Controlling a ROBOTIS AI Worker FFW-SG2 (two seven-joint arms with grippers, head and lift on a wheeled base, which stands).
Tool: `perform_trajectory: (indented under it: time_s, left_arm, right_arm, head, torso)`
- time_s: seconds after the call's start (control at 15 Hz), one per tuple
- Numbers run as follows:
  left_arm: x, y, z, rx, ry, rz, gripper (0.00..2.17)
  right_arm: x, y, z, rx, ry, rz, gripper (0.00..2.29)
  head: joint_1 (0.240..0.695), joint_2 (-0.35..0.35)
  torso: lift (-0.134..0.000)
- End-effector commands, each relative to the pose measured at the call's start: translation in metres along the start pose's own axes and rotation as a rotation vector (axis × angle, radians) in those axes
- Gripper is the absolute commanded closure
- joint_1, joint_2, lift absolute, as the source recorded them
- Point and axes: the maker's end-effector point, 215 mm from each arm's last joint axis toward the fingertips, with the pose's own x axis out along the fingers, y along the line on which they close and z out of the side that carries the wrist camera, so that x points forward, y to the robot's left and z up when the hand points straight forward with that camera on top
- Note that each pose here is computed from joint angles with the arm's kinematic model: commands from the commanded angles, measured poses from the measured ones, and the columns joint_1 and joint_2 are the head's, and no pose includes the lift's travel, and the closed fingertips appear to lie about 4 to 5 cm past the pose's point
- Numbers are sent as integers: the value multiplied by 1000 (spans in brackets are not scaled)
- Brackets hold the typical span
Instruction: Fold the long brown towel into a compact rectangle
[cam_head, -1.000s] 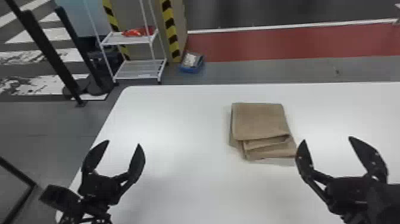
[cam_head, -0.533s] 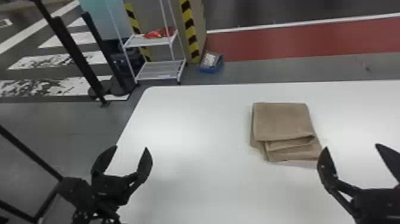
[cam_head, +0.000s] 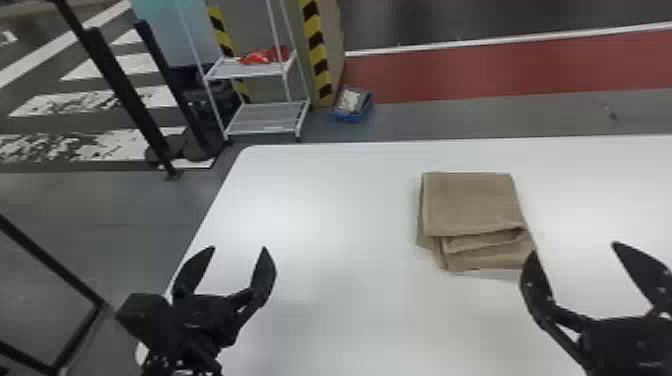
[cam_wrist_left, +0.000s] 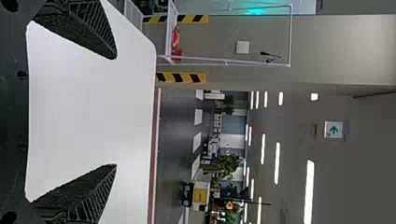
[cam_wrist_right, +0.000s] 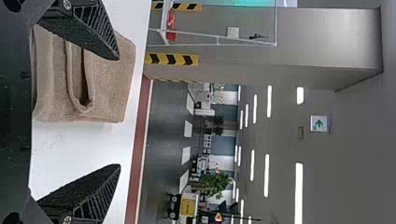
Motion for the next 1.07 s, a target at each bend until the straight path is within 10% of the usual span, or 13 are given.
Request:
perform_trajectory:
  time_s: [0.0,1.0]
  left_arm:
    - [0,-3,0,-1,-3,-5,43]
    - [-1,3,-2,5,-1,5,46]
  right_arm:
    - [0,0,-1,0,4,1,60]
    - [3,12,-4,8,7,21,66]
  head:
    - [695,243]
    - [695,255]
  torso:
    - [-123]
    - [-123]
